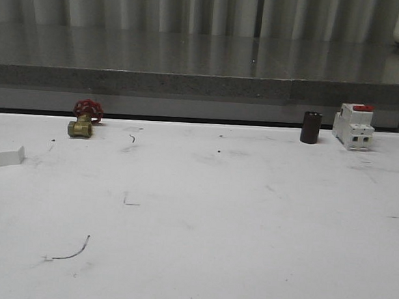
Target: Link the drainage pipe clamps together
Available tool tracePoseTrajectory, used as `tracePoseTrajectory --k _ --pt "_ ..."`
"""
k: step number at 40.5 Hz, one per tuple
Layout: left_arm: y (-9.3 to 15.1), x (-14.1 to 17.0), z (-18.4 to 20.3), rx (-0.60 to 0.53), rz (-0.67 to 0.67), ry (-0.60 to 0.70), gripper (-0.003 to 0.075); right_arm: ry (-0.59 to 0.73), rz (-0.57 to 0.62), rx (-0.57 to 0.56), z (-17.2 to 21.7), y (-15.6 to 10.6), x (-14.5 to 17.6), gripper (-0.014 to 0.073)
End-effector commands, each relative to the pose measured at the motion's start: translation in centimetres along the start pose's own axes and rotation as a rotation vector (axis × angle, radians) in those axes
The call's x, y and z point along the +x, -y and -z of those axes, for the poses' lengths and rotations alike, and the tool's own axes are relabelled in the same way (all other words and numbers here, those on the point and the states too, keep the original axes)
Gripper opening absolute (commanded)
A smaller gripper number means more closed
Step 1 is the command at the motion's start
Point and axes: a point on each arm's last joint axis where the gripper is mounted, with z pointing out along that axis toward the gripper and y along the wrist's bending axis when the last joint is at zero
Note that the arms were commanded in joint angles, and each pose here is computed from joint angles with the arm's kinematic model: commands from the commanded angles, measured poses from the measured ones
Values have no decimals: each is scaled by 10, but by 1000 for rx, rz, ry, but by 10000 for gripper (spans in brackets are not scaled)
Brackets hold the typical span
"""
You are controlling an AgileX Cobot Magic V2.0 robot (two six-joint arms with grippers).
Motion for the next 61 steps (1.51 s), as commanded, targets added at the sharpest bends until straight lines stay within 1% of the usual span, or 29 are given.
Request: tracePoseTrajectory --k 1,55,61 --pt "-1 -8 2 -4 1 108 -20 103 12 17 2 1 -9 -131" --pt "-1 -8 2 -4 1 108 -20 103 15 18 2 1 -9 -131" --pt "-1 -8 2 -4 1 108 -20 152 13 22 2 2 -14 -131"
